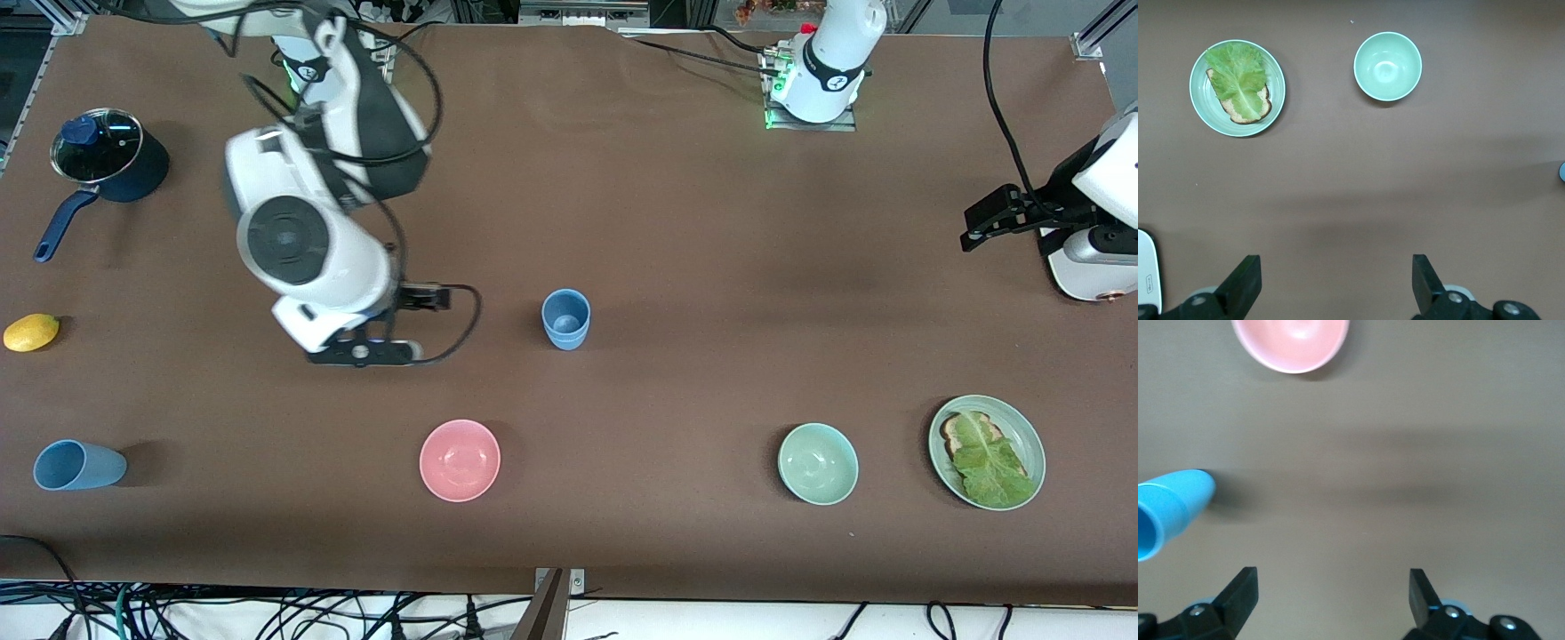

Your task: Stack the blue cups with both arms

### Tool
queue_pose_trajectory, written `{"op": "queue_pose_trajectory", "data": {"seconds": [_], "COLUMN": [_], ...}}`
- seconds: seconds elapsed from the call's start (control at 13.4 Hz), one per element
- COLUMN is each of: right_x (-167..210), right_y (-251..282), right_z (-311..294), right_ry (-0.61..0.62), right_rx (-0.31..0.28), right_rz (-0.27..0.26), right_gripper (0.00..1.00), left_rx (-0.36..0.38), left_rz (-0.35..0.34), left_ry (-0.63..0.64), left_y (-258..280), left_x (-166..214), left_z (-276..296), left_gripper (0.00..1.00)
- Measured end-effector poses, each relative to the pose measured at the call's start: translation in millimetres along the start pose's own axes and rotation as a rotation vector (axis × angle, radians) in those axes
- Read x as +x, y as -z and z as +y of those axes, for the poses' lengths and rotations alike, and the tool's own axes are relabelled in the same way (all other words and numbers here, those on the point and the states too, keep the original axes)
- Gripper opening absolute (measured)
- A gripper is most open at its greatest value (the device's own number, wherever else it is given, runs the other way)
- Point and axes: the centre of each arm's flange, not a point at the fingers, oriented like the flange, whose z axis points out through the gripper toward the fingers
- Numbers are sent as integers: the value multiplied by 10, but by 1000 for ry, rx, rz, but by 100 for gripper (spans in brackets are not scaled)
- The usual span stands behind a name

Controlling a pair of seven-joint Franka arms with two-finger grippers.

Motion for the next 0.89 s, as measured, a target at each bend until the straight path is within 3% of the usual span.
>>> {"op": "queue_pose_trajectory", "data": {"seconds": [0.22,0.45,0.6,0.74,0.89], "right_x": [63,-19,-264,-626,-1027], "right_y": [47,31,187,482,754], "right_z": [589,1479,2131,2605,2782], "right_ry": [-44,-78,-69,-37,-26], "right_rx": [2,53,68,44,-14], "right_rz": [-2,60,104,136,99], "right_gripper": [100,100,100,100,100], "left_rx": [0,1,1,1,1], "left_rz": [0,-1,-1,-3,-4], "left_ry": [-2,0,1,3,4], "left_y": [0,-2,-4,-11,-17], "left_x": [0,0,-1,1,3], "left_z": [14,0,-5,-16,-18], "left_gripper": [100,100,100,100,100]}}
